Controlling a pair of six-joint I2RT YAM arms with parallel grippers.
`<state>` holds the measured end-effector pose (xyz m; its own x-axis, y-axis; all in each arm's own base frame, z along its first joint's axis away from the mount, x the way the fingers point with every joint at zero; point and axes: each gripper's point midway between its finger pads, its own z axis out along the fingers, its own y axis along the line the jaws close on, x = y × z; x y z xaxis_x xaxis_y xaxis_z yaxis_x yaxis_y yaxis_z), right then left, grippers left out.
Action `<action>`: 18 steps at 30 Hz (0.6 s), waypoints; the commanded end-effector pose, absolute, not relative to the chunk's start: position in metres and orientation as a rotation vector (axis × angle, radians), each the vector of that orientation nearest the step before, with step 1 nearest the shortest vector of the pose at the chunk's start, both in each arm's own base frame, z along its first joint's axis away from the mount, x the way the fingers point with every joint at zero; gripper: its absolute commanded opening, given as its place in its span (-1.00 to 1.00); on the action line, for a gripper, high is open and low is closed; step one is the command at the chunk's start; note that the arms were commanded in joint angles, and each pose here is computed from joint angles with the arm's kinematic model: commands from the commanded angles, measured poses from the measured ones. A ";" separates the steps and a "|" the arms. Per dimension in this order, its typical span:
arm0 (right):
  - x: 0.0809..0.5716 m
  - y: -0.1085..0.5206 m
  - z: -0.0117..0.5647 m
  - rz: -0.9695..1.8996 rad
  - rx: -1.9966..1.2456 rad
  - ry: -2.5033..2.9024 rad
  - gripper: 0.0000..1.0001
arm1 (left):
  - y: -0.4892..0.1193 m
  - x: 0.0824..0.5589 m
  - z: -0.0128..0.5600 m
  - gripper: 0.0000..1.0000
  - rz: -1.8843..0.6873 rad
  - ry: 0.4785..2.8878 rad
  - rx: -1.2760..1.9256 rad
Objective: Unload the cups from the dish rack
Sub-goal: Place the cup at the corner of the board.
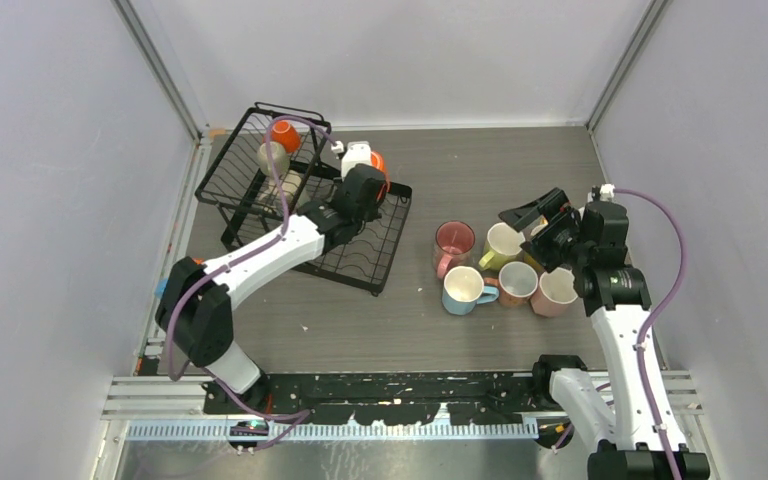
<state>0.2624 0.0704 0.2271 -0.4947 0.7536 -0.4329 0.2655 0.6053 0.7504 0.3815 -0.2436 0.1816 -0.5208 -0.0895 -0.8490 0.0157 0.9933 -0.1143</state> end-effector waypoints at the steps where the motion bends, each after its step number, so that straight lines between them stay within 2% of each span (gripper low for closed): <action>1: 0.280 0.083 0.282 0.941 0.735 1.900 1.00 | -0.261 0.379 0.259 -1.00 -0.364 1.969 -0.082; 6: 0.292 0.095 0.305 1.012 0.702 1.843 1.00 | -0.274 0.359 0.290 -1.00 -0.516 1.955 -0.040; 12: 0.304 0.140 0.321 1.120 0.571 1.829 1.00 | -0.292 0.336 0.320 -1.00 -0.685 1.954 -0.001; 18: 0.322 0.171 0.344 1.316 0.473 1.709 1.00 | -0.310 0.317 0.347 -1.00 -0.867 1.950 0.011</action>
<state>0.3071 0.1571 0.2939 -0.5721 0.7154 -0.4012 -0.0271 0.4724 0.8810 0.3317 -0.2929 0.2693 -0.5805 -0.2147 -0.7855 0.2461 0.8732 -0.4205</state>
